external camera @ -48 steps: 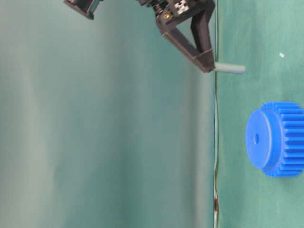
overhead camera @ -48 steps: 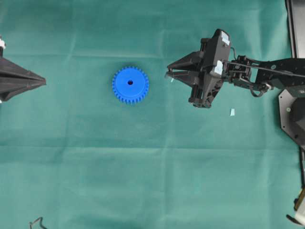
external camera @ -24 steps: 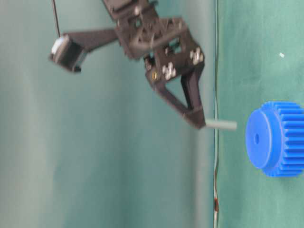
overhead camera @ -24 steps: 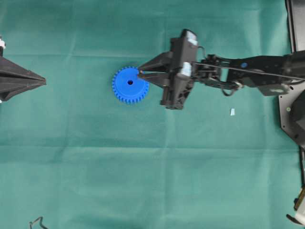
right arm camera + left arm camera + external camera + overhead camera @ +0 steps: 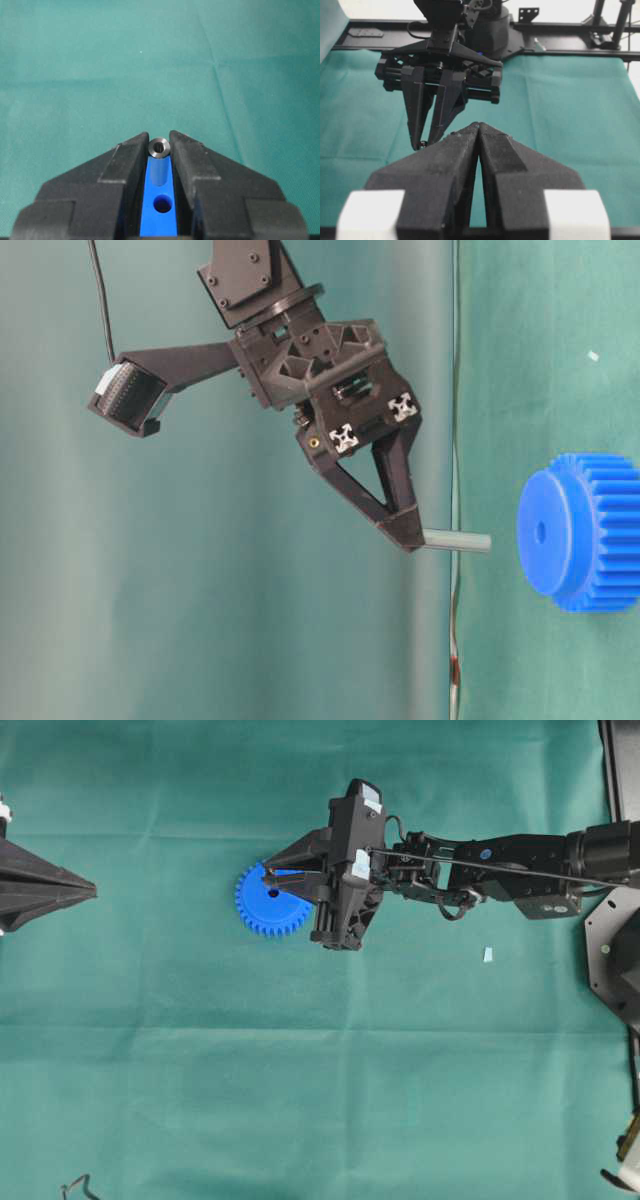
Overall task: Insert the shaft into the center hole of the gear.
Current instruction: 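Carry the shaft left with the right gripper above the gear's center hole, then lower the shaft with the right gripper into the gear's center hole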
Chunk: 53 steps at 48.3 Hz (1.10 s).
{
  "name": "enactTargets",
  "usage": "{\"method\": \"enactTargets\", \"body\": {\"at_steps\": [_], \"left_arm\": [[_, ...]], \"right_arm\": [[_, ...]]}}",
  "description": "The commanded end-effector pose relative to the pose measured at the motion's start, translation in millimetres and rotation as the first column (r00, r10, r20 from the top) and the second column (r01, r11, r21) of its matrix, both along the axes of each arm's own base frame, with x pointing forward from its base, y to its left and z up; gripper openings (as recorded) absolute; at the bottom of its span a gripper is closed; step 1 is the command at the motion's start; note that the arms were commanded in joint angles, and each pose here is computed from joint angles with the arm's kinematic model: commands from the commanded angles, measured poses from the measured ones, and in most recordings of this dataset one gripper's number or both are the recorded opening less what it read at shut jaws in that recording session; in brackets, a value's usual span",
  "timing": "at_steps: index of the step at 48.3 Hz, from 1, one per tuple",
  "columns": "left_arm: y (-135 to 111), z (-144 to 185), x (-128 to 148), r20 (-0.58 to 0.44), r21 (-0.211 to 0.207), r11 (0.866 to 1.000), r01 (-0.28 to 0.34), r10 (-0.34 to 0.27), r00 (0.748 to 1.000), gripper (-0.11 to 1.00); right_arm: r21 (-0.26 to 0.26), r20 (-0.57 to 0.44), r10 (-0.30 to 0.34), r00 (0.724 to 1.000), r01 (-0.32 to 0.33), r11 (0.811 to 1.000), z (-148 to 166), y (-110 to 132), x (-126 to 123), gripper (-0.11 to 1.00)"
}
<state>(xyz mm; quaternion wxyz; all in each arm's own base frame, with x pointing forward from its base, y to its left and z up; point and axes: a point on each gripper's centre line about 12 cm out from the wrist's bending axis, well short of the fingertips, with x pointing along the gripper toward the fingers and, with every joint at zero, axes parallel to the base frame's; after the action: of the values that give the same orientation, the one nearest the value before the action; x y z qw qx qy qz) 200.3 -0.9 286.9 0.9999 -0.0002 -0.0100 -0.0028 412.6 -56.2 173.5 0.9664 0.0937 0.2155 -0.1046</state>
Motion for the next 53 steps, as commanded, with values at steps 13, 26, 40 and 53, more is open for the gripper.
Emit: {"method": "enactTargets", "body": {"at_steps": [13, 26, 40, 53], "left_arm": [[-0.7, 10.0, 2.5, 0.025, 0.003, 1.000, 0.004, -0.004, 1.000, 0.00], [-0.7, 10.0, 2.5, 0.025, 0.001, 1.000, 0.004, -0.004, 1.000, 0.00], [-0.7, 10.0, 2.5, 0.025, 0.001, 1.000, 0.004, -0.004, 1.000, 0.00], [-0.7, 9.9, 2.5, 0.023, 0.003, 1.000, 0.004, -0.004, 1.000, 0.00]], "right_arm": [[0.016, -0.033, -0.009, 0.999, 0.009, 1.000, -18.0, -1.0, 5.8, 0.16], [0.003, -0.011, -0.005, 1.000, 0.005, 1.000, -10.6, -1.1, 5.8, 0.16], [-0.004, 0.007, -0.003, 1.000, 0.003, 1.000, -2.2, -1.5, 4.4, 0.16], [0.003, -0.030, -0.011, 0.999, 0.012, 1.000, -20.3, -4.0, 6.5, 0.16]]}}
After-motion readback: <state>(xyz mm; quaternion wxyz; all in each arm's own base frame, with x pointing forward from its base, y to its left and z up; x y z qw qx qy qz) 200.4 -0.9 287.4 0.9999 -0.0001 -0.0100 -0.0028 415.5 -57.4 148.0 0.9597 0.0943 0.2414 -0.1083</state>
